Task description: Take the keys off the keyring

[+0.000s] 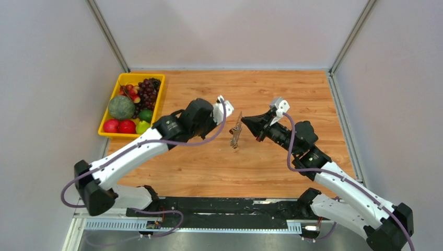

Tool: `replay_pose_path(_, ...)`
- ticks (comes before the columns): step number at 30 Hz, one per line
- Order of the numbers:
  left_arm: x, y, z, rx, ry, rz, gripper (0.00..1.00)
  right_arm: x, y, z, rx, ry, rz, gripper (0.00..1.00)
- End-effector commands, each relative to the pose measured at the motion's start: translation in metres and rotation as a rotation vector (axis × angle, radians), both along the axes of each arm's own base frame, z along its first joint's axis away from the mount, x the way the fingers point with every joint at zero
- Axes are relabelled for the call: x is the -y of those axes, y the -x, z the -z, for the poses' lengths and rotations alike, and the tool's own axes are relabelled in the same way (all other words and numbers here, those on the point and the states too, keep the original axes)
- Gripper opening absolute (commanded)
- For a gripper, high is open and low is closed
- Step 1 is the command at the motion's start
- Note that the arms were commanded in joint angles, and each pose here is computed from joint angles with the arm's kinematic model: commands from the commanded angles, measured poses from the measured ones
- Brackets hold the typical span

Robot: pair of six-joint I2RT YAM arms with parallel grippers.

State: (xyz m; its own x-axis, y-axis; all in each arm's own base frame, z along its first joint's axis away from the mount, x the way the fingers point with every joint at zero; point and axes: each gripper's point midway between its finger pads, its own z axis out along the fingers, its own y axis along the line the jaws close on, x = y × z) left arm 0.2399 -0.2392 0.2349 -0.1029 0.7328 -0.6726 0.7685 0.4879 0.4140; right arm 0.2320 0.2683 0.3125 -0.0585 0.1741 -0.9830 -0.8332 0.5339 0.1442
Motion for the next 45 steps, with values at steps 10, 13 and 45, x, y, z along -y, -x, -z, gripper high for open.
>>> replay_pose_path(10,-0.006,-0.137,0.088,-0.511,0.433,-0.610,0.14,0.076,-0.020,0.005,-0.003,0.039,0.395,0.00)
replay_pose_path(13,-0.016,-0.159,0.104,-0.522,0.457,-0.651,0.30,0.079,-0.022,0.013,-0.032,0.067,0.418,0.00)
replay_pose_path(45,0.067,0.026,-0.014,0.058,0.520,0.431,0.99,0.021,0.016,-0.035,0.023,0.057,0.022,0.00)
